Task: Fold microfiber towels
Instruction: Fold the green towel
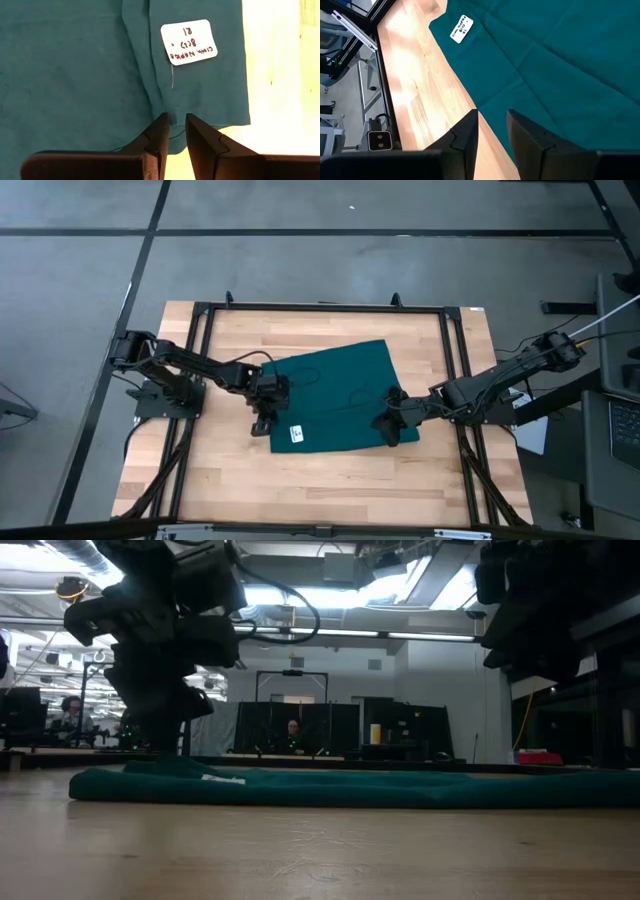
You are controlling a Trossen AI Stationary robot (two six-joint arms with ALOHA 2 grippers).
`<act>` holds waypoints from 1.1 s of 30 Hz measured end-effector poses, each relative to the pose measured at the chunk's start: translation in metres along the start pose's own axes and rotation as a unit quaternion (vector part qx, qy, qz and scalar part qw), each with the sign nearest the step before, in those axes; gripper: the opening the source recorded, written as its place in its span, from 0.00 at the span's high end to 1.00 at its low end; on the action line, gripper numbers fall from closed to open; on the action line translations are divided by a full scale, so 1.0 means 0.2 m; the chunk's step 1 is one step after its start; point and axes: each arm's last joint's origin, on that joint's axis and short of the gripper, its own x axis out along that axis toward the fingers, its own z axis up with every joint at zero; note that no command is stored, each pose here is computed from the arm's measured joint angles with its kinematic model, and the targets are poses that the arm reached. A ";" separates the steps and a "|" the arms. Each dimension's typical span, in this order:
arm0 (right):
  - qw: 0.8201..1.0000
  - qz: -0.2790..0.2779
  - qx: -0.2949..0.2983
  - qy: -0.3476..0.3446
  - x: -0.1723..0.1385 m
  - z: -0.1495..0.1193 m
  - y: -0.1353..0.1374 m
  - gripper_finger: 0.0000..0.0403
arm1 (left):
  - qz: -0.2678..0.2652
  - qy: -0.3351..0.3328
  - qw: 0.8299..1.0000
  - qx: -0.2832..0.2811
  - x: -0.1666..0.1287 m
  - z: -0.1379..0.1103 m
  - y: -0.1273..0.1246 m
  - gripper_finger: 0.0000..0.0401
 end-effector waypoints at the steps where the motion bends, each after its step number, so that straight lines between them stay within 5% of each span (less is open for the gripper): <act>1: 1.000 0.000 0.000 -0.001 0.00 0.00 0.00 0.73 | 0.000 -0.001 1.000 0.000 0.00 0.00 0.00 0.85; 33: 1.000 0.007 0.005 -0.003 0.00 0.00 0.01 0.77 | 0.002 0.012 1.000 0.012 0.05 0.00 0.01 0.85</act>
